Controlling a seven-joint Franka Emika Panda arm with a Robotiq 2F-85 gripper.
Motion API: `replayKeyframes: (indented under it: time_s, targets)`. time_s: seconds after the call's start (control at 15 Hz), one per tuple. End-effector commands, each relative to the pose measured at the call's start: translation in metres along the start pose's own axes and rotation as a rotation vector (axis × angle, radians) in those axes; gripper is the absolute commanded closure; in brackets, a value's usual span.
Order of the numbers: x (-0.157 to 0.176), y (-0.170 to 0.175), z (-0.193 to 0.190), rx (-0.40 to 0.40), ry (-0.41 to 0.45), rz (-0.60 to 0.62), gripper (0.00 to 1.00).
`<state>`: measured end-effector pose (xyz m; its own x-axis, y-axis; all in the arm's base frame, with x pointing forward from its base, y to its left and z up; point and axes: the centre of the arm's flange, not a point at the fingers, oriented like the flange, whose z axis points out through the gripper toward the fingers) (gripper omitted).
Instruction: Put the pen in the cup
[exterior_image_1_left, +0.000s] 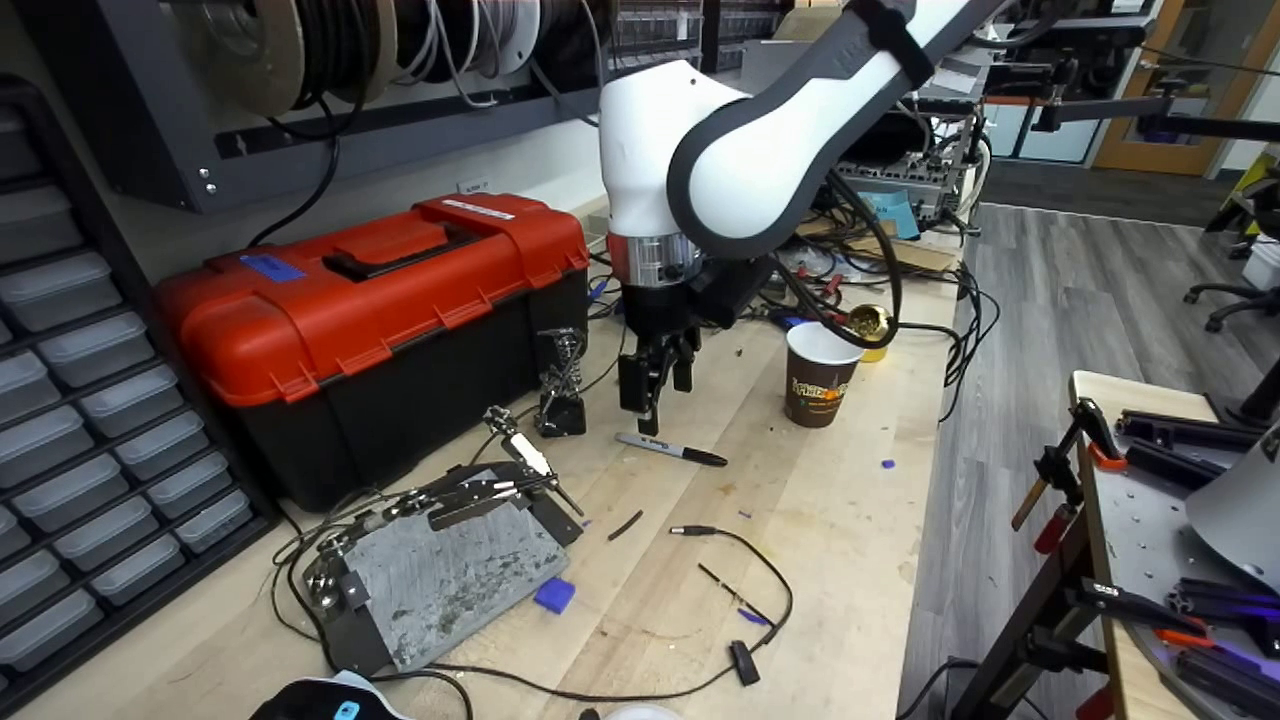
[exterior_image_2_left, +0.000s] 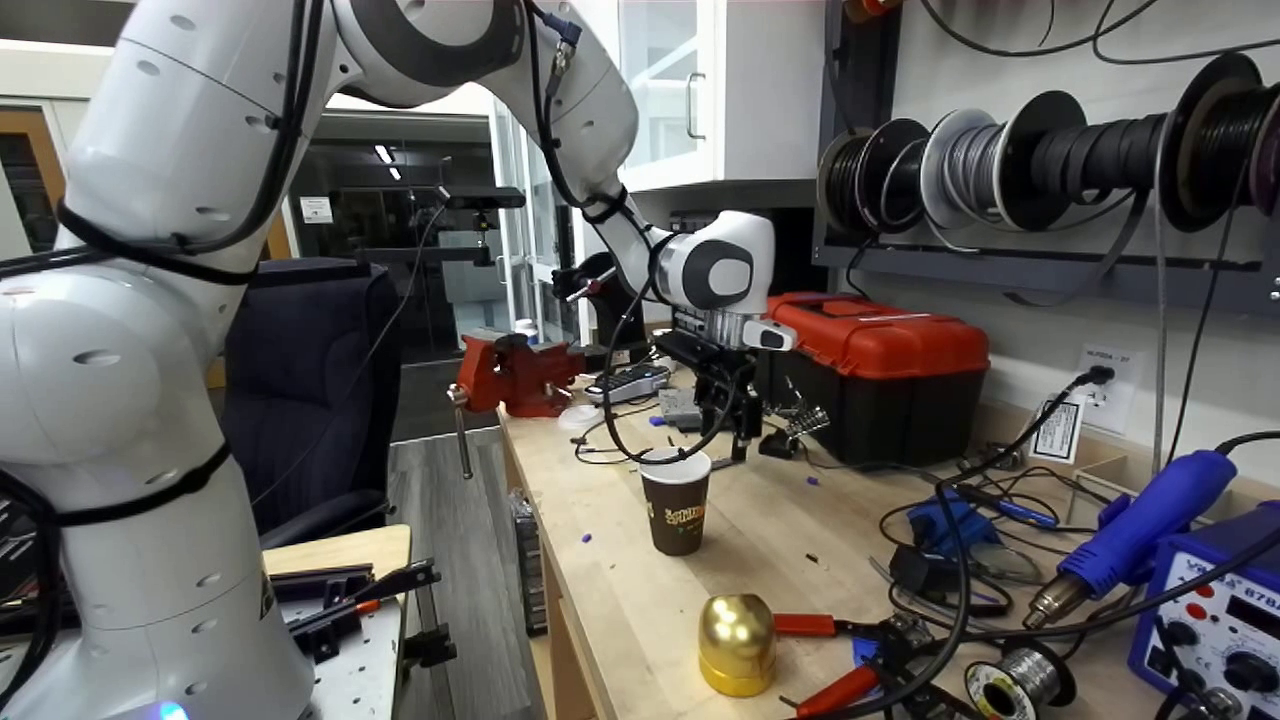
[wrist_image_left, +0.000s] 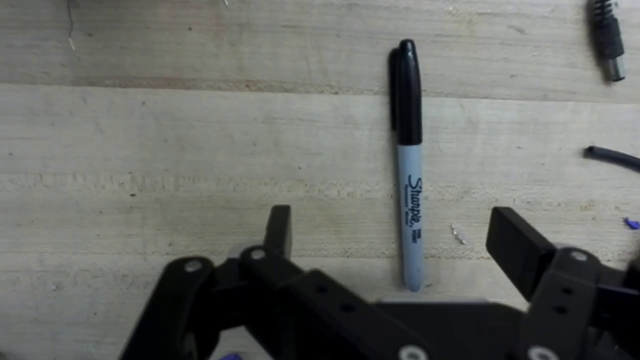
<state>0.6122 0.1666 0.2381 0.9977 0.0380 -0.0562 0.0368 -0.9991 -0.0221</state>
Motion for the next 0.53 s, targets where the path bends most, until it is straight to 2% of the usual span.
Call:
replayKeyframes:
  time_s: [0.0,0.47]
  targets:
    - [-0.010,0.003,0.001,-0.050,0.042,-0.032,0.00]
    - [-0.014,-0.013,0.001,-0.127,0.059,-0.104,0.00]
